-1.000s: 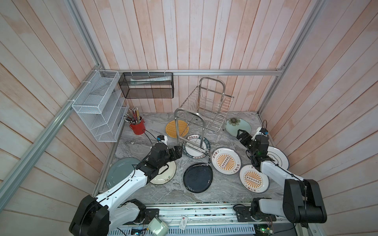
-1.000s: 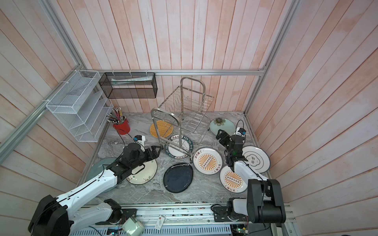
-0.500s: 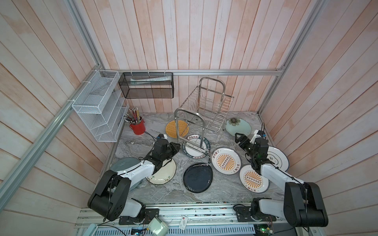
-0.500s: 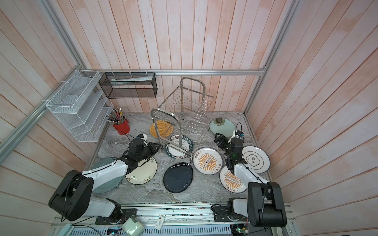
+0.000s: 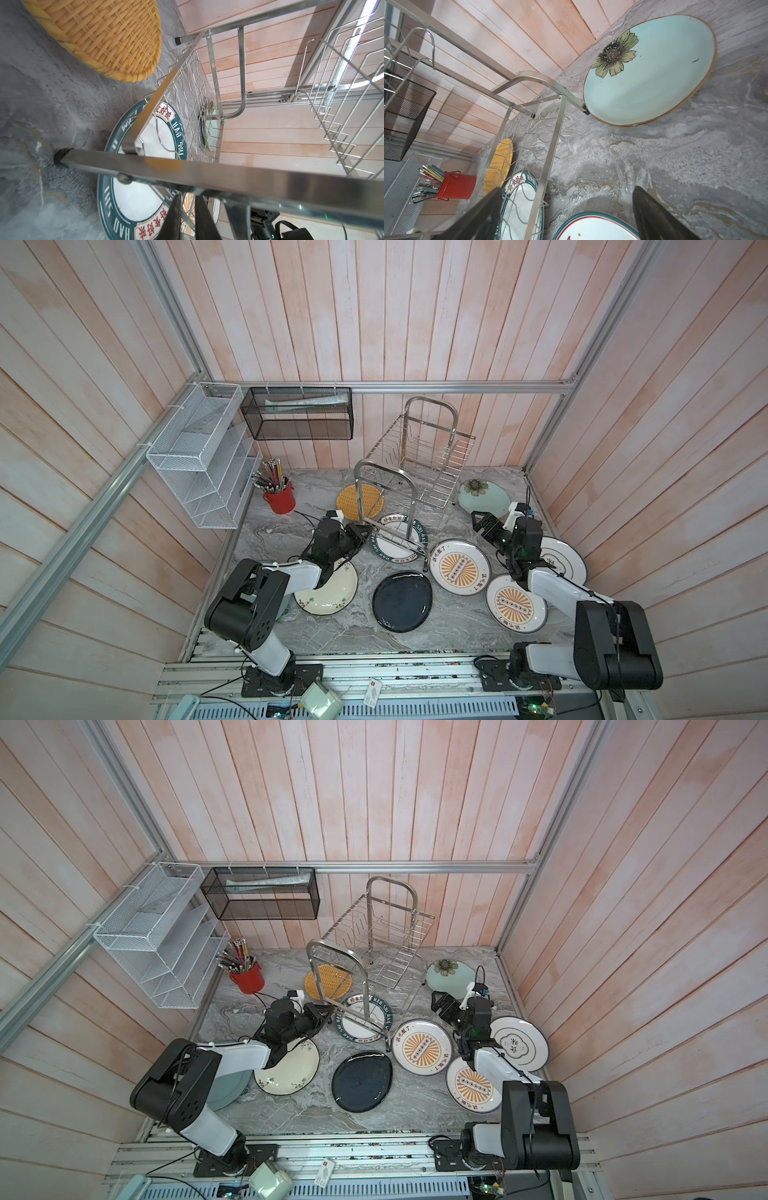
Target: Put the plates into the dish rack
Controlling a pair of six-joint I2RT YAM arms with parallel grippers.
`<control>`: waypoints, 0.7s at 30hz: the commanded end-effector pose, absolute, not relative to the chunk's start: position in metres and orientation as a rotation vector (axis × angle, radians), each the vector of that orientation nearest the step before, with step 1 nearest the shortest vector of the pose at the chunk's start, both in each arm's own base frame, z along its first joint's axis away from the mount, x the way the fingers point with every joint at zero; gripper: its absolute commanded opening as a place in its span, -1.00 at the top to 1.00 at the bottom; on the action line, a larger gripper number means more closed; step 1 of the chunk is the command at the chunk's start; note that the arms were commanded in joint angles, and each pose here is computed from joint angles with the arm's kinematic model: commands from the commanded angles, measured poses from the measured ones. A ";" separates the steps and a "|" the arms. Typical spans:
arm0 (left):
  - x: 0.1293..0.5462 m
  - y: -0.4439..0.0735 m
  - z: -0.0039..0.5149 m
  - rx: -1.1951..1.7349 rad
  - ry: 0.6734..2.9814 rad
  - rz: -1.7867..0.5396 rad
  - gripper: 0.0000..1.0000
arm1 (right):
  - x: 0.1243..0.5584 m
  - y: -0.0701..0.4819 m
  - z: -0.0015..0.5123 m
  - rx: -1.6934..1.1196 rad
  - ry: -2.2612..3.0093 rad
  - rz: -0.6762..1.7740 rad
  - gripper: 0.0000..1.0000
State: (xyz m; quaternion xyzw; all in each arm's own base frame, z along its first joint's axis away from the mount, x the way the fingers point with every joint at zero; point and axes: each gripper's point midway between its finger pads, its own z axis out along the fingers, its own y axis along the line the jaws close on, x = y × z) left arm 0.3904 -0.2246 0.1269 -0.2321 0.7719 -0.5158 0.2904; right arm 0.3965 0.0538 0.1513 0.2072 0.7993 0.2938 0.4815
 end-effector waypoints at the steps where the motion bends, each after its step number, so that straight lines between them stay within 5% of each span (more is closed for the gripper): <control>1: 0.406 -0.228 0.152 -0.595 1.946 -1.466 0.68 | 0.407 0.055 0.156 0.442 1.968 0.677 -0.95; 21: 0.471 -0.132 0.131 -0.773 1.871 -1.316 0.62 | 0.512 0.082 0.134 0.038 2.171 0.485 -0.95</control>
